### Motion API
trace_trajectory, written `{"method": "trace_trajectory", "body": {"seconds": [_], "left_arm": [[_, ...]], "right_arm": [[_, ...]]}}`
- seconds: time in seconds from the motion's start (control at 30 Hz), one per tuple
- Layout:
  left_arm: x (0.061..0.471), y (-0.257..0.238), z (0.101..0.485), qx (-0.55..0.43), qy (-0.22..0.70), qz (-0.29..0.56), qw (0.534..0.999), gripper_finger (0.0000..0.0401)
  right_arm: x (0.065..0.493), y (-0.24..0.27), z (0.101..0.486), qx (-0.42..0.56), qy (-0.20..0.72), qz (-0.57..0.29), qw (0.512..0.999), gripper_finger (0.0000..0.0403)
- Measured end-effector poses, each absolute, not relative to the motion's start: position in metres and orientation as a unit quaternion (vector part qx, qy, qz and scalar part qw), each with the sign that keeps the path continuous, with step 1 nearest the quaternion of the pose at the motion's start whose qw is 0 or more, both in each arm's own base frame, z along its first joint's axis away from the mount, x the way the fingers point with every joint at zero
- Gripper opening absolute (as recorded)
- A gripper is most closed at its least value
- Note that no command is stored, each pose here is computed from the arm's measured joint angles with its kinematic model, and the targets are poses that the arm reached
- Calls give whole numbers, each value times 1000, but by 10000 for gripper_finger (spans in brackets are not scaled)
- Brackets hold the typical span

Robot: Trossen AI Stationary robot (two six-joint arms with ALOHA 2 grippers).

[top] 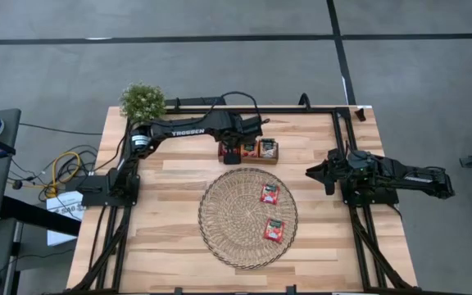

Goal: Pick & Place Tea
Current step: Put the red tea bag into the left section of the wooden organizer

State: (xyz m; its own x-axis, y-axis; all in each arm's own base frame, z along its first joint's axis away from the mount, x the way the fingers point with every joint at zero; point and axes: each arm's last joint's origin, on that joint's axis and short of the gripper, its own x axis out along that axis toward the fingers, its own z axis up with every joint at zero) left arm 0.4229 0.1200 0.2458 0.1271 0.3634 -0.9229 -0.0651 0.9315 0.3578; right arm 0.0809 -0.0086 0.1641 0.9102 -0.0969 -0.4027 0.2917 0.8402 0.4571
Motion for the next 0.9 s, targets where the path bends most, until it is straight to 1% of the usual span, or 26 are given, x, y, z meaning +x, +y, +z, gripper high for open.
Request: {"method": "trace_trajectory", "body": {"seconds": [0.43,0.7,0.9], "left_arm": [[421,123,218,117,651,134,738,0],[420,123,215,116,653,132,737,0],[421,122,214,100,650,114,744,0]], "right_arm": [[81,-9,164,263,185,-103,941,87],[81,-9,164,263,185,-103,941,87],[81,-9,164,266,185,-104,940,87]]}}
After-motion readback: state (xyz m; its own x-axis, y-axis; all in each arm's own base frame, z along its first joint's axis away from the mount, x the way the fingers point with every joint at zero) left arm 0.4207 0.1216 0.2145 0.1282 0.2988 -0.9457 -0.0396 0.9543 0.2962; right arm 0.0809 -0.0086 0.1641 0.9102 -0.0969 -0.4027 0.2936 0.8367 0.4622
